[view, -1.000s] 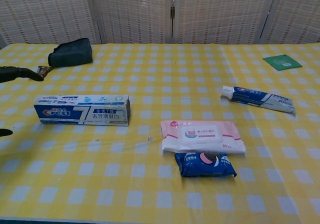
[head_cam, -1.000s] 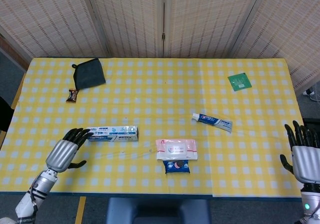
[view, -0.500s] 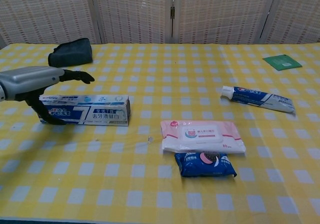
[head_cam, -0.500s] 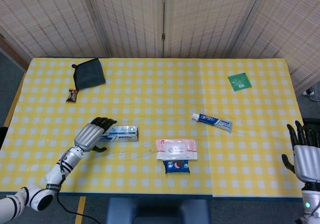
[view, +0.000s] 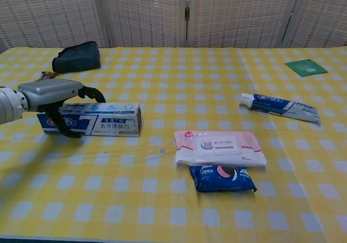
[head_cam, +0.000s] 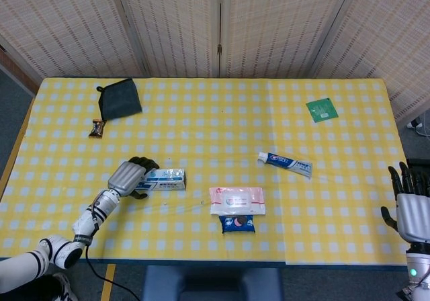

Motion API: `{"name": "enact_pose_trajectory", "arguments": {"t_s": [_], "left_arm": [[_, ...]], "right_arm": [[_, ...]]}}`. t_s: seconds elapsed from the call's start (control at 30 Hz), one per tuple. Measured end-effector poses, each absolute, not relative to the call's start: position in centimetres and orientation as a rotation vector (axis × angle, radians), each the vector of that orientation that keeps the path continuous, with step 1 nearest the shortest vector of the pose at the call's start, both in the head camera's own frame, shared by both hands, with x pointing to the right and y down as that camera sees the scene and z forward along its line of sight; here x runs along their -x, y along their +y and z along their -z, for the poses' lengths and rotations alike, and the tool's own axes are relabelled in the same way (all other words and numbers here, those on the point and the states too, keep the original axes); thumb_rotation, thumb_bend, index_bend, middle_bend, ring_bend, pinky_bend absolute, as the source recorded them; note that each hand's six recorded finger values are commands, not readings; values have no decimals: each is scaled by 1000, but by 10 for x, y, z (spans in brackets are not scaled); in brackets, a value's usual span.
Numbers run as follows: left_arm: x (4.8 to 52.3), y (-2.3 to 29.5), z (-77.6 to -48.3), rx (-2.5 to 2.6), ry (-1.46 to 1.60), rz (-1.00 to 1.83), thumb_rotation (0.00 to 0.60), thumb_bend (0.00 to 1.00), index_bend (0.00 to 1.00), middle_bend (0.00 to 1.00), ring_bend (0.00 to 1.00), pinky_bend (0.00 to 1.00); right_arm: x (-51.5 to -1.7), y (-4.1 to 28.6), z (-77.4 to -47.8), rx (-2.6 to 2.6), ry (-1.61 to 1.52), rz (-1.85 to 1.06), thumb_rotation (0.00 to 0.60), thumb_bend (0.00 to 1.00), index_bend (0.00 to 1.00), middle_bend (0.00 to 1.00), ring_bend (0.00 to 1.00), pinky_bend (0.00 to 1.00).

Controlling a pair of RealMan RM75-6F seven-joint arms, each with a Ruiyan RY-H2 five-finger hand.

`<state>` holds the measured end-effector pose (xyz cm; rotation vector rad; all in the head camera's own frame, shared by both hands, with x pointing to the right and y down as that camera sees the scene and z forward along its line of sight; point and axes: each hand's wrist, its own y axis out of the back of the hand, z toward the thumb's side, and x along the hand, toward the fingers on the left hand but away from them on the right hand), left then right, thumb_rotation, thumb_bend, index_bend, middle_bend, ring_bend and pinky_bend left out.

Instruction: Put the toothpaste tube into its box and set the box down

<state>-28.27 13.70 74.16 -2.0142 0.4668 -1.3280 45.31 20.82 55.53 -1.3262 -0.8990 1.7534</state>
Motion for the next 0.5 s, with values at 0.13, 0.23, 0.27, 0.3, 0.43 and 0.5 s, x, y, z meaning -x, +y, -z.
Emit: {"name": "enact_pose_trajectory", "arguments": {"t_s": [0.13, 0.23, 0.27, 0.3, 0.43, 0.5], "left_arm": [[281, 140, -748, 2013, 454, 1319, 600, 195, 356, 326, 267, 298], [279, 140, -751, 2024, 463, 1303, 600, 179, 382, 364, 303, 343], [278, 141, -752, 2029, 468, 1295, 600, 174, 394, 373, 313, 355], [278, 141, -752, 2032, 471, 1290, 600, 171, 406, 383, 322, 365], [278, 141, -754, 2035, 482, 1263, 600, 170, 467, 432, 368, 417], [277, 141, -755, 2031, 486, 1242, 600, 171, 501, 459, 394, 450]], "right_arm": [[-455, 208, -555, 1326, -903, -1760, 600, 347, 0, 0, 0, 0], [-455, 208, -556, 1336, -901, -1765, 600, 347, 0, 0, 0, 0], [-455, 208, -556, 1339, -901, -1764, 600, 347, 0, 0, 0, 0], [-455, 209, -555, 1343, -901, -1762, 600, 347, 0, 0, 0, 0], [-455, 209, -554, 1345, -902, -1760, 600, 348, 0, 0, 0, 0], [-455, 209, -554, 1346, -902, -1762, 600, 347, 0, 0, 0, 0]]}}
